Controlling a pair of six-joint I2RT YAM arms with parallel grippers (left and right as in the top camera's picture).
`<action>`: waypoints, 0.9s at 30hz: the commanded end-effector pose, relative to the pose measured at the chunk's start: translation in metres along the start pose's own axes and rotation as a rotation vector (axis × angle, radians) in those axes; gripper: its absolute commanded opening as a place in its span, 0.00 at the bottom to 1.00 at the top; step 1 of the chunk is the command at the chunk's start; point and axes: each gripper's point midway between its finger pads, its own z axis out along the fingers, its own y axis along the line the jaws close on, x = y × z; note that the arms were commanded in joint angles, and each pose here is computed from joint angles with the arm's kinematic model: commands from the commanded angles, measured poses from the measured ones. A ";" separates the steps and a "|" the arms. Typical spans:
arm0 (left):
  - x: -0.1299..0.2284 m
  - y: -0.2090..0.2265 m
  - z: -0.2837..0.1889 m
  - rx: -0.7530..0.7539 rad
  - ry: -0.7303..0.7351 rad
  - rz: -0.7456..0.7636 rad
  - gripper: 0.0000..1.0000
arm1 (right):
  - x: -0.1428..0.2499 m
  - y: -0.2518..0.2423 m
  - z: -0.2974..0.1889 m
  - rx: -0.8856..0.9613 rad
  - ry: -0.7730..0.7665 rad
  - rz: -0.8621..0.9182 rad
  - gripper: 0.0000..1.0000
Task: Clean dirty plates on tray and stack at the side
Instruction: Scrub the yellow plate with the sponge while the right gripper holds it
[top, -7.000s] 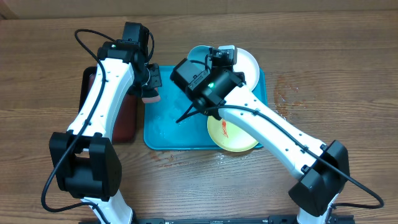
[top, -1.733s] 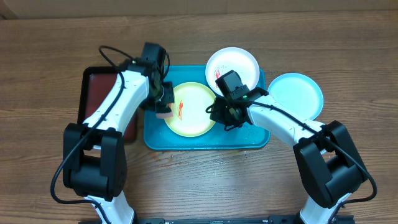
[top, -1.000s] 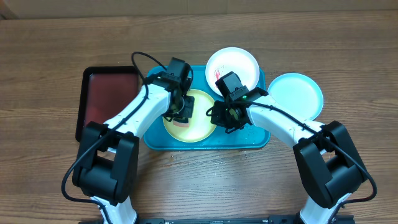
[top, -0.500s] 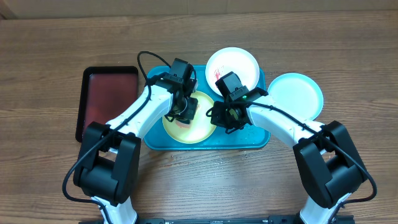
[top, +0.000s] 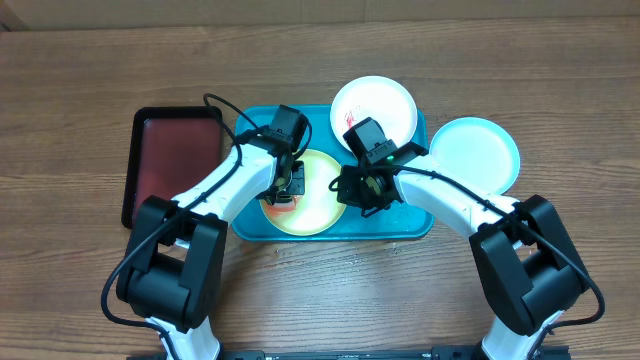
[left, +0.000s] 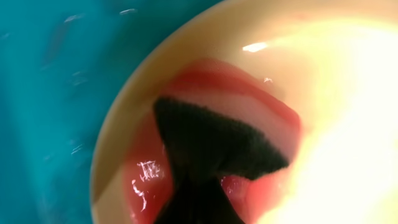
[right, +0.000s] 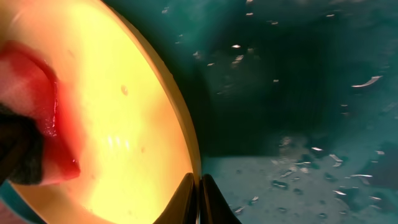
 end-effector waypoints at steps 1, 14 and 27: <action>0.032 -0.067 -0.006 0.415 0.101 0.309 0.04 | -0.003 0.009 -0.010 -0.037 -0.021 -0.020 0.04; 0.007 -0.024 0.008 0.130 0.021 0.075 0.04 | -0.003 0.009 -0.010 -0.037 -0.021 -0.020 0.04; 0.017 0.058 0.000 -0.331 -0.013 -0.191 0.04 | -0.001 0.006 -0.010 -0.024 -0.012 -0.017 0.04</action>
